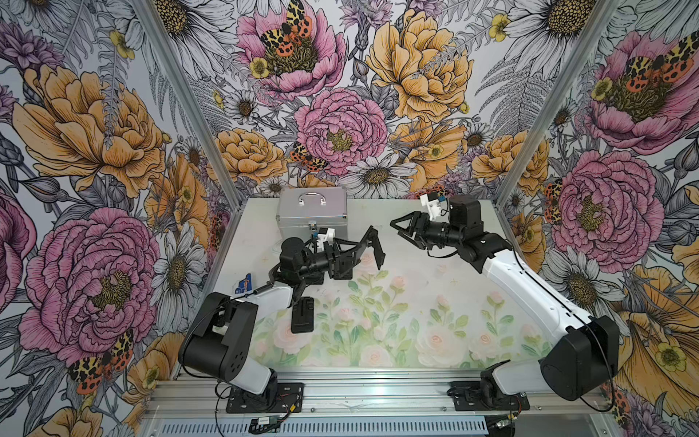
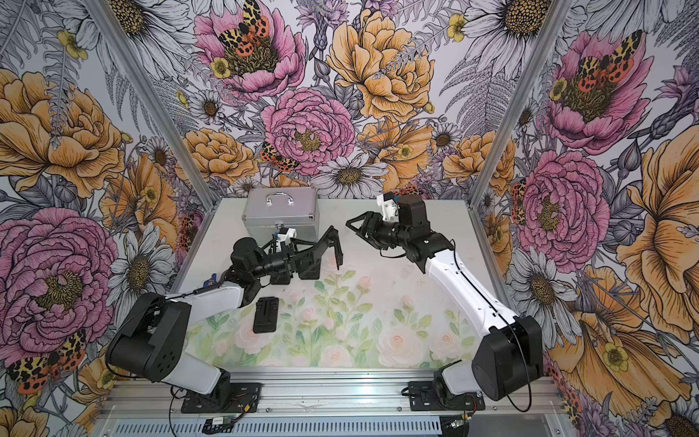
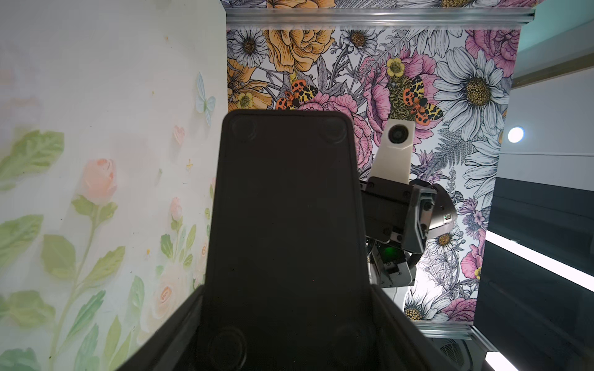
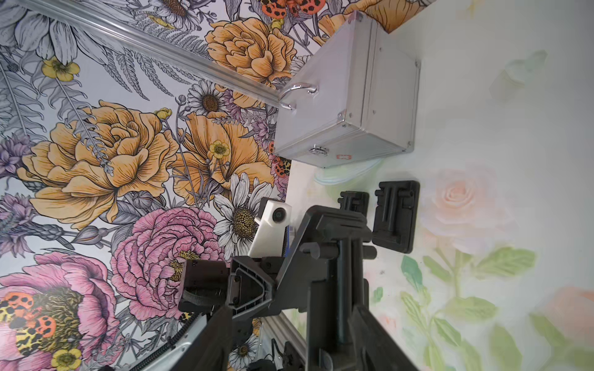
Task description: Open the phone stand
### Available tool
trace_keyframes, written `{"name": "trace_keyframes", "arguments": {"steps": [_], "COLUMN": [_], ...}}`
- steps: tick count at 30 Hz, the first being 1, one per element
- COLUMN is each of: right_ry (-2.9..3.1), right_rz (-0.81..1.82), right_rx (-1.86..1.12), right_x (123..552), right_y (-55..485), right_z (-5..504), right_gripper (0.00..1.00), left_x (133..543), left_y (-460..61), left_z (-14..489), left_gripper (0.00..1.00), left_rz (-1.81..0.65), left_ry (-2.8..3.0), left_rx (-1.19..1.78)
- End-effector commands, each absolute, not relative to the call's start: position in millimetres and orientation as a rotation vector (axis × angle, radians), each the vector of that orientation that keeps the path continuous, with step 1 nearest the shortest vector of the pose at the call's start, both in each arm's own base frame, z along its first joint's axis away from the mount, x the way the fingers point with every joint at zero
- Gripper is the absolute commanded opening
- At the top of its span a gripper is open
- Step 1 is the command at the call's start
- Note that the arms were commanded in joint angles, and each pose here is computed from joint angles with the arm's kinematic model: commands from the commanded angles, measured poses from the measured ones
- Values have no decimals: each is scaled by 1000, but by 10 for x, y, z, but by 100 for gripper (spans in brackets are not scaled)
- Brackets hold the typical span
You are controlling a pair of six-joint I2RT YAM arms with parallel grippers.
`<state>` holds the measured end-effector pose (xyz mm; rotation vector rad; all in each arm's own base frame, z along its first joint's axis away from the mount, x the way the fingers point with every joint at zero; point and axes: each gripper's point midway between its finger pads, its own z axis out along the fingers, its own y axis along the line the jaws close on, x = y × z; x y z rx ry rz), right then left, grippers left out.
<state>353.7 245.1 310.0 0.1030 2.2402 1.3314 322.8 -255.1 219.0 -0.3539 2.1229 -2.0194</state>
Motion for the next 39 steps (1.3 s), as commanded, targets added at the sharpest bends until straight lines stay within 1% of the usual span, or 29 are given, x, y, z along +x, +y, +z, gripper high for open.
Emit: {"name": "trace_keyframes", "arguments": {"steps": [1,3,5,10,26,29,32,35,39], "right_ry": [2374,2390,2410,2471,2553,2559,2566,2568,2555], "right_rz": [876,756,663,473,432,426,416,411,394], "right_rx": [51,17,-25,-128,-281,-306,-312,-317,-315], "right_x": [3473,3462,3448,3400,3253,3241,3245,3247,3274], "right_y": [2204,2226,2278,2428,2823,2887,2916,2936,2937], "right_z": [2859,2862,2840,2698,2340,2296,2253,2218,2225], "right_gripper": [57,51,48,46,46,42,41,37,26], "left_x": [3153,3124,3106,3101,3055,3049,3043,3035,3018], "left_y": [-2567,-2581,-2584,-2575,-2553,-2548,-2544,-2540,-2534], "left_z": [2224,2203,2177,2172,2185,2194,2205,2218,2223], "left_gripper": [37,37,37,37,38,38,38,38,38], "left_rz": [-1932,-1898,-1873,-1855,-1835,-1833,-1833,-1832,-1830], "left_ry": [2150,2182,2206,2214,2219,2217,2216,2215,2216], "left_rx": [-270,-256,-251,-259,-258,-260,-260,-260,-258]}}
